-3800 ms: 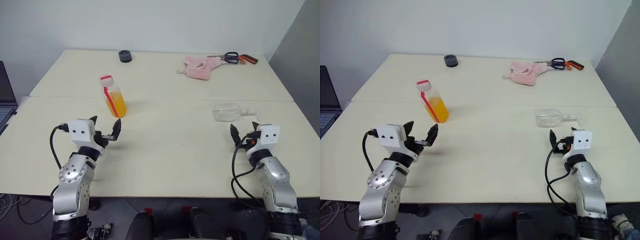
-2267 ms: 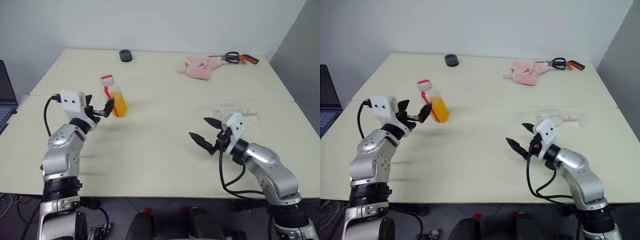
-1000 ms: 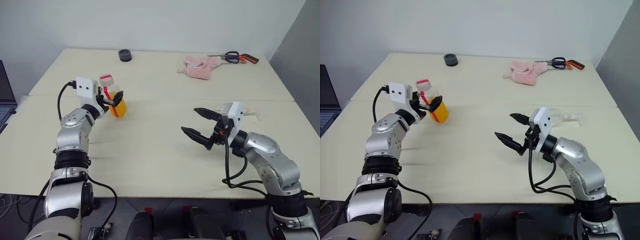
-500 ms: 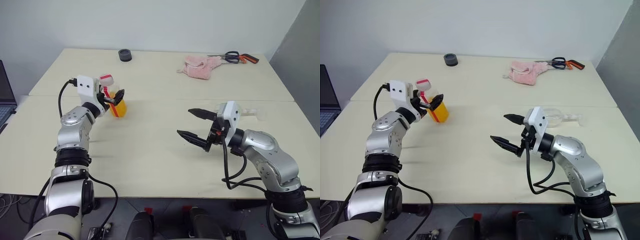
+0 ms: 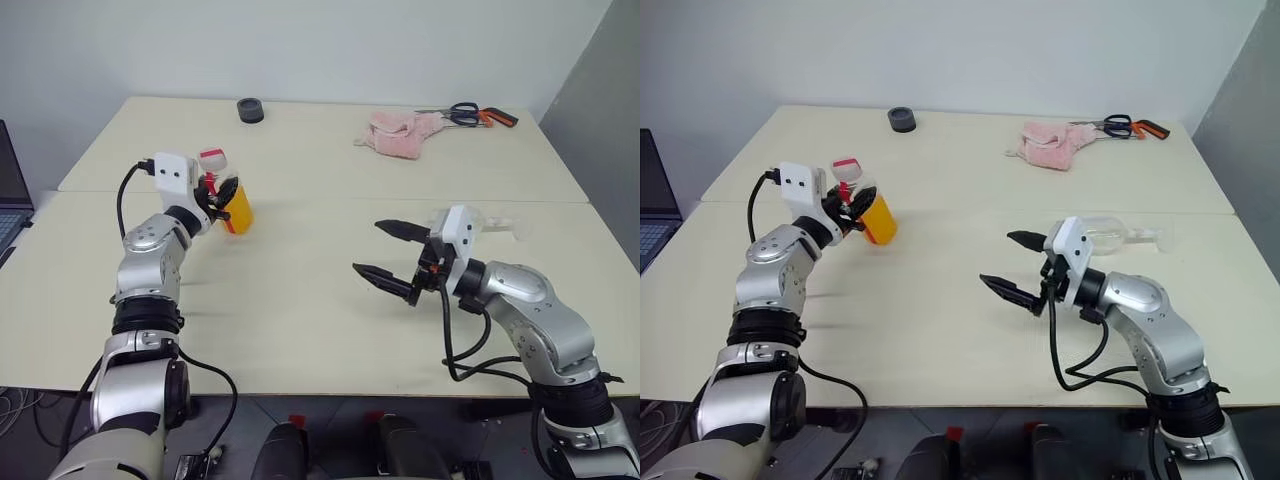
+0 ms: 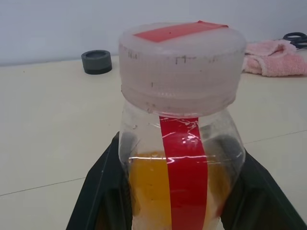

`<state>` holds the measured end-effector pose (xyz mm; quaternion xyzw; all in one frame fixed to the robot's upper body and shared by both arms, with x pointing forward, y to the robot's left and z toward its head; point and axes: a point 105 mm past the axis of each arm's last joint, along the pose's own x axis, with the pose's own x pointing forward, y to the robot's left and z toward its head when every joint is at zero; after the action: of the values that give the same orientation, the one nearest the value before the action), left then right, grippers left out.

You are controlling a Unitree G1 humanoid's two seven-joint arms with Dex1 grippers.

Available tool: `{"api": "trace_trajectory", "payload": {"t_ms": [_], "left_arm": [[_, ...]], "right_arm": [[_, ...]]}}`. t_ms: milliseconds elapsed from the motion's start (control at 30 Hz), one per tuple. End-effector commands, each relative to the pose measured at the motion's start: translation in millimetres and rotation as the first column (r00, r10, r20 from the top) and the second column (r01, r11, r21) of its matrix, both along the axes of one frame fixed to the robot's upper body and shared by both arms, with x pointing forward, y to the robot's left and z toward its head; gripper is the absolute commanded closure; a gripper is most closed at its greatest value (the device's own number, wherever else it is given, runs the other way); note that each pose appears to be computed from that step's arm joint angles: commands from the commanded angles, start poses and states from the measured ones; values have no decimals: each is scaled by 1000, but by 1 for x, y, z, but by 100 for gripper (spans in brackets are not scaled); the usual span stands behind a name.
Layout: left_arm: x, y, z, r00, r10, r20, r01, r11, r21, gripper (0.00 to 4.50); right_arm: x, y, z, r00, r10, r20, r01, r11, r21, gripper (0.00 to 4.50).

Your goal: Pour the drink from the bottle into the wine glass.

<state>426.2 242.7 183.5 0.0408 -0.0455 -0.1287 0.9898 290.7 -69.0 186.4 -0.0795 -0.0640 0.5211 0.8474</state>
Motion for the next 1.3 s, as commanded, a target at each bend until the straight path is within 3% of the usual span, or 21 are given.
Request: {"api": "trace_trajectory", "payload": {"t_ms": [33,467,733,900,1000,1300], "left_arm": [[-5,-6,24,994,-33,109,29,999,34,273],[-16,-26,31,984,-99,151,89,993,73,273],[-31,-80,34,927,-355,122,344,934,98,273],[-45,-127,34,825,-558,94,549,829,104,273],[-58,-157,30,722,-688,65,680,724,113,273],[-83,-199,13,494,-869,-23,856,482,186,273]], "right_arm": [[-1,0,7,999,6,41,-6,1000,11,0],[3,-3,12,996,-22,90,21,1000,7,0],[0,-22,15,993,-86,77,86,996,-3,0],[-5,-40,20,984,-168,54,168,986,6,0],[-12,-45,29,977,-204,54,204,979,21,0],[-15,-25,41,977,-213,-4,213,975,70,0]]}}
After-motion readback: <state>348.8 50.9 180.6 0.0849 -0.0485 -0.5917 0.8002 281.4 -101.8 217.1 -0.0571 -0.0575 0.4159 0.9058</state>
